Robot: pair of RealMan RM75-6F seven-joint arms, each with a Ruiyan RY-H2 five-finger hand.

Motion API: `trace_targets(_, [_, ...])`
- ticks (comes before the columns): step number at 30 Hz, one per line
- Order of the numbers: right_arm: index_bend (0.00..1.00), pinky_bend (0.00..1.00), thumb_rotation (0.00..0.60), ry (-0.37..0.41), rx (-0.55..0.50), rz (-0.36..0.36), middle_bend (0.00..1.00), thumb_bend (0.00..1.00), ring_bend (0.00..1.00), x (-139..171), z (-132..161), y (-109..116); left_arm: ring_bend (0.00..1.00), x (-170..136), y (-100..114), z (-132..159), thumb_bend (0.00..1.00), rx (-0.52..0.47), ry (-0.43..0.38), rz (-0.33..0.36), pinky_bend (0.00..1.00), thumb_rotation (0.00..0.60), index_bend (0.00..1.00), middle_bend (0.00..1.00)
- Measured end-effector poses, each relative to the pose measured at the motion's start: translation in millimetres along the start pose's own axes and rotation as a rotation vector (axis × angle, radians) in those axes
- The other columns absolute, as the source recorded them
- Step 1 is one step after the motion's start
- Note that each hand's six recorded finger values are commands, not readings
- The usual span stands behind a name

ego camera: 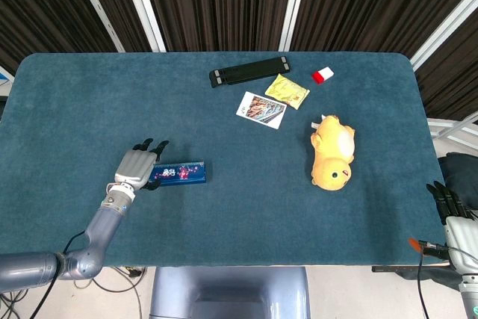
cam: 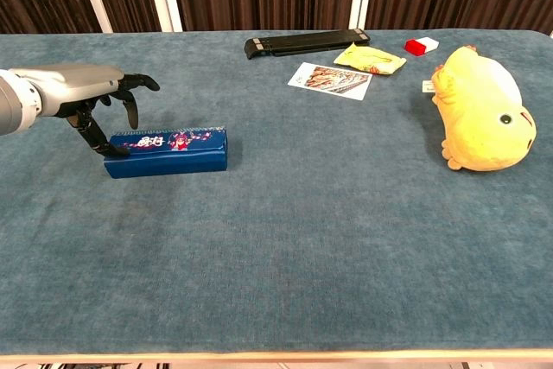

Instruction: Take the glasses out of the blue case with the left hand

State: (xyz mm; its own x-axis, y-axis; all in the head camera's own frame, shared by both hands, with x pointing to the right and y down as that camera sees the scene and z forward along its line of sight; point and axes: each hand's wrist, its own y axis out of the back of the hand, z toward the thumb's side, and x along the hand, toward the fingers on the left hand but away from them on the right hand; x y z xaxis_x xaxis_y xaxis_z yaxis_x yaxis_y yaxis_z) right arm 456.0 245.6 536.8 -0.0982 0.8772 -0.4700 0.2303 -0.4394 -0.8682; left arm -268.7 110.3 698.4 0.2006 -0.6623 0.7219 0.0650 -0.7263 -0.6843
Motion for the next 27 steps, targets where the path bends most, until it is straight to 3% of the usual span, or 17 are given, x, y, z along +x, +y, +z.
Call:
trace_targets(23, [0.0,0.2,0.6,-0.001,-0.001,0.0,0.0,0.16,0.0,0.0,0.1,-0.1,0.04,3.4,-1.8,-4.9,0.22,0.008,0.016,-0.001,0.19,0.6,0.06,0.35])
trace_targets(27, [0.0,0.2,0.6,-0.002,-0.001,0.001,0.0,0.16,0.0,0.1,0.1,-0.3,0.04,8.0,-4.3,-9.0,0.26,0.013,0.032,-0.002,0.19,0.6,0.06,0.36])
